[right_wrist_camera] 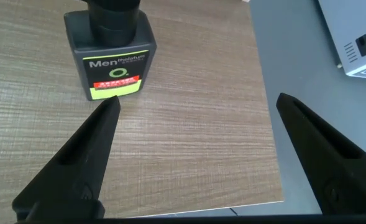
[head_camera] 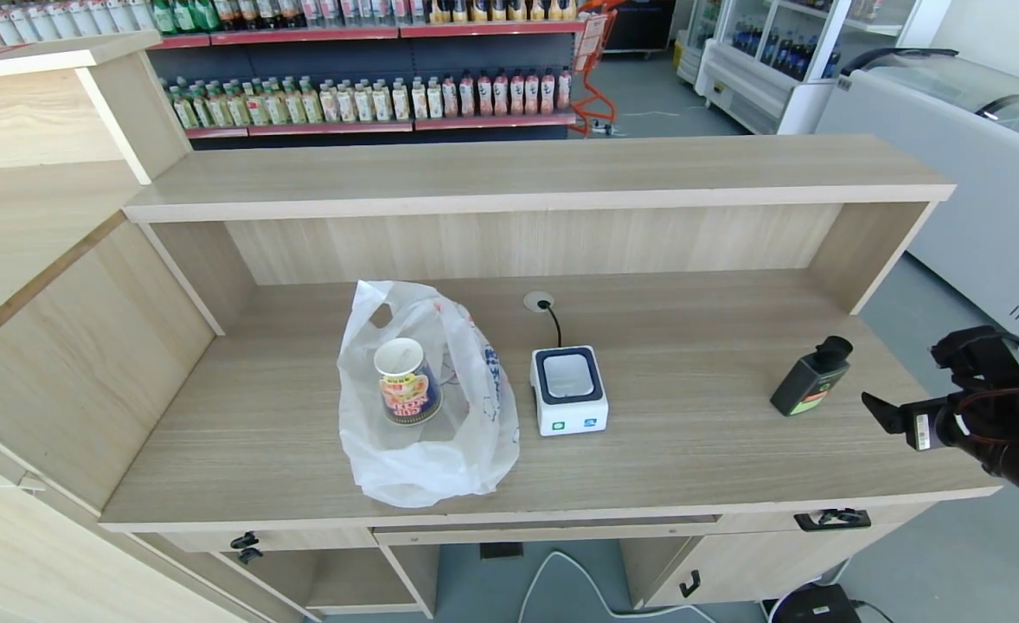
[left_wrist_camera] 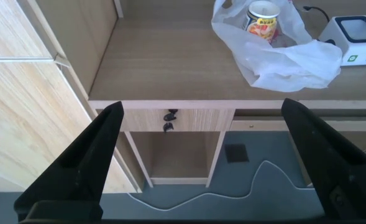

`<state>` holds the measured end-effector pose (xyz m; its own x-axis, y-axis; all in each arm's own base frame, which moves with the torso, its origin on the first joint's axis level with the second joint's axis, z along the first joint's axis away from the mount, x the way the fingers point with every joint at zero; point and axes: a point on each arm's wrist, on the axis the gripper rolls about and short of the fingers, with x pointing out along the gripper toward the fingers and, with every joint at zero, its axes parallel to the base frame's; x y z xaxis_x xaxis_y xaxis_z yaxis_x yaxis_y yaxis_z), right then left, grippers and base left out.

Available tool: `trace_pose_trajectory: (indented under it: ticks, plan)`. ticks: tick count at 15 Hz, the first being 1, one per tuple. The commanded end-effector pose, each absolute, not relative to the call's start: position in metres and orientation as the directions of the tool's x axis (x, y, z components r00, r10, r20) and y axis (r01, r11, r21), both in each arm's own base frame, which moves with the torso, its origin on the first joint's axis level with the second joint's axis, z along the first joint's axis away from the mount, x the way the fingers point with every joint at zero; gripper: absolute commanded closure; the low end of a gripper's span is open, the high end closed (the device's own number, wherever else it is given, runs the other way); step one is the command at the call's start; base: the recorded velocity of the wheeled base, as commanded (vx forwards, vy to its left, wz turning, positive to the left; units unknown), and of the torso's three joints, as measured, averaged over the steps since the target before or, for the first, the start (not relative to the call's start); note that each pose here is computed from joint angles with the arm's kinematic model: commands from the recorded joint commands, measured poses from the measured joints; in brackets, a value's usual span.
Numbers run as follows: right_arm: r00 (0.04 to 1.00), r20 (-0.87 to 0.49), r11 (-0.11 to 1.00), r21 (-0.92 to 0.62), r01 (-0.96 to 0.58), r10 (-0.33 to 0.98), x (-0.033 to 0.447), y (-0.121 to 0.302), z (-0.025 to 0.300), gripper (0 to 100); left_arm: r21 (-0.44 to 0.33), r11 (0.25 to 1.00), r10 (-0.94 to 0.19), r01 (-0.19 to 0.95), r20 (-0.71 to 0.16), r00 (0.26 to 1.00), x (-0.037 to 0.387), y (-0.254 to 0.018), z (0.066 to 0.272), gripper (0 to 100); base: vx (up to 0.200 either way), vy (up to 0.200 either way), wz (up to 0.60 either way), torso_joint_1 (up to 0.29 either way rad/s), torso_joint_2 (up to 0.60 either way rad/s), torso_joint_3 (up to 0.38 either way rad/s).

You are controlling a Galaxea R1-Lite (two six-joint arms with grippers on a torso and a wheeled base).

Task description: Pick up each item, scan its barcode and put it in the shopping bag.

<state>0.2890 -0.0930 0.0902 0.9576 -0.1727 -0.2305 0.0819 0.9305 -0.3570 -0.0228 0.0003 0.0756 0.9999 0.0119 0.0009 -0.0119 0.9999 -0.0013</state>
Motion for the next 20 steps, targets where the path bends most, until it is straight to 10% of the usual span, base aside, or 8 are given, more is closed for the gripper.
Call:
trace_pose_trajectory:
  ticks: [1, 20]
  plan:
    - [0.948, -0.270, 0.943, -0.324, 0.078, -0.171, 0.298, -0.097, 0.073, 0, -0.002, 1.000, 0.012, -0.012, 0.002, 1.000, -0.023, 0.000, 0.076, 0, 0.000, 0.000, 0.00, 0.000, 0.00, 0.000]
    - [0.975, -0.177, 0.963, -0.212, -0.169, 0.132, 0.388, -0.051, 0.050, 0, -0.002, 1.000, 0.012, -0.012, 0.000, 1.000, -0.023, 0.000, 0.076, 0, 0.000, 0.000, 0.00, 0.000, 0.00, 0.000]
